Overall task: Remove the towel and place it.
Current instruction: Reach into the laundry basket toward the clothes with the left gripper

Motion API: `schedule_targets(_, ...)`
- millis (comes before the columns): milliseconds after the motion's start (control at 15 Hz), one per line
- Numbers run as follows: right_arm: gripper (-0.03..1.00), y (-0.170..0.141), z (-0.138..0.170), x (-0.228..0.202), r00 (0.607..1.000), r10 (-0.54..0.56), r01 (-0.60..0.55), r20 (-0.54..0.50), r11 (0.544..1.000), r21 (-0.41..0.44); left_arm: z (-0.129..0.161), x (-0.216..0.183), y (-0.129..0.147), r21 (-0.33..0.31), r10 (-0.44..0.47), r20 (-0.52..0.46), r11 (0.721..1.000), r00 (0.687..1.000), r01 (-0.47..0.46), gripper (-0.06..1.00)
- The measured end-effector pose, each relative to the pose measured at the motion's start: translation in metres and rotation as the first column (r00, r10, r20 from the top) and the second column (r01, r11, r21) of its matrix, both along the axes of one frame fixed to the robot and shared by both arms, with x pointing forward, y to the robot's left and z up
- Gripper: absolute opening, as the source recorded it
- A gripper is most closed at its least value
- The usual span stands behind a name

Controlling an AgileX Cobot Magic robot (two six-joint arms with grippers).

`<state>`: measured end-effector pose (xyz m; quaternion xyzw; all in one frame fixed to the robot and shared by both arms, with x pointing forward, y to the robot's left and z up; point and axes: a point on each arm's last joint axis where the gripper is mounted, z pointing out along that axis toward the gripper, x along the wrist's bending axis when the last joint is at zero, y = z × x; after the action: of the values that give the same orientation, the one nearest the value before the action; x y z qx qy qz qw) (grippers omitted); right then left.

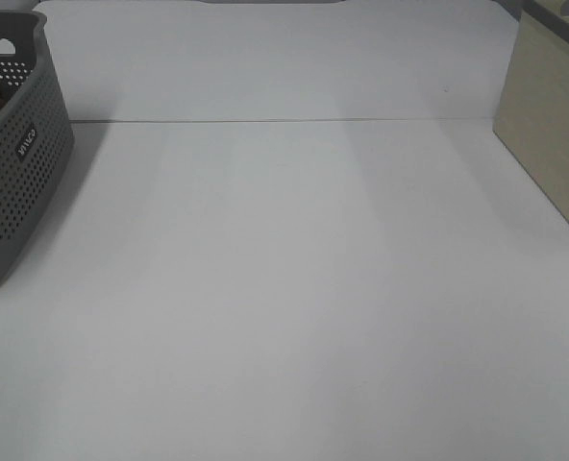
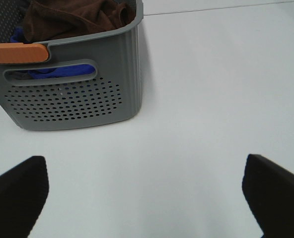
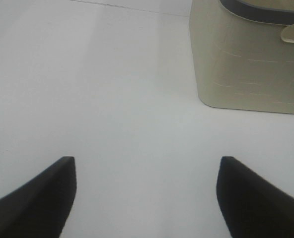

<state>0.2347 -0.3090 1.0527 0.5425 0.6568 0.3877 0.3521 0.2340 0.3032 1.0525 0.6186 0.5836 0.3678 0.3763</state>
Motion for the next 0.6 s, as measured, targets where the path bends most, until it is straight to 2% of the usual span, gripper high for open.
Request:
schedule_targets(467, 0.75, 0.0, 0.0, 0.0, 1.0, 0.0, 0.0, 0.0, 1.0, 0.0, 0.0, 0.0001, 0.0002, 0.001, -0.033, 0.0, 0.999, 0.999, 0.033, 0.99)
schedule_targets(600, 0.75, 0.0, 0.0, 0.0, 1.0, 0.0, 0.0, 0.0, 1.0, 0.0, 0.0, 0.0, 0.0001, 0.001, 0.007, 0.0, 1.0, 1.0, -0.007, 0.99)
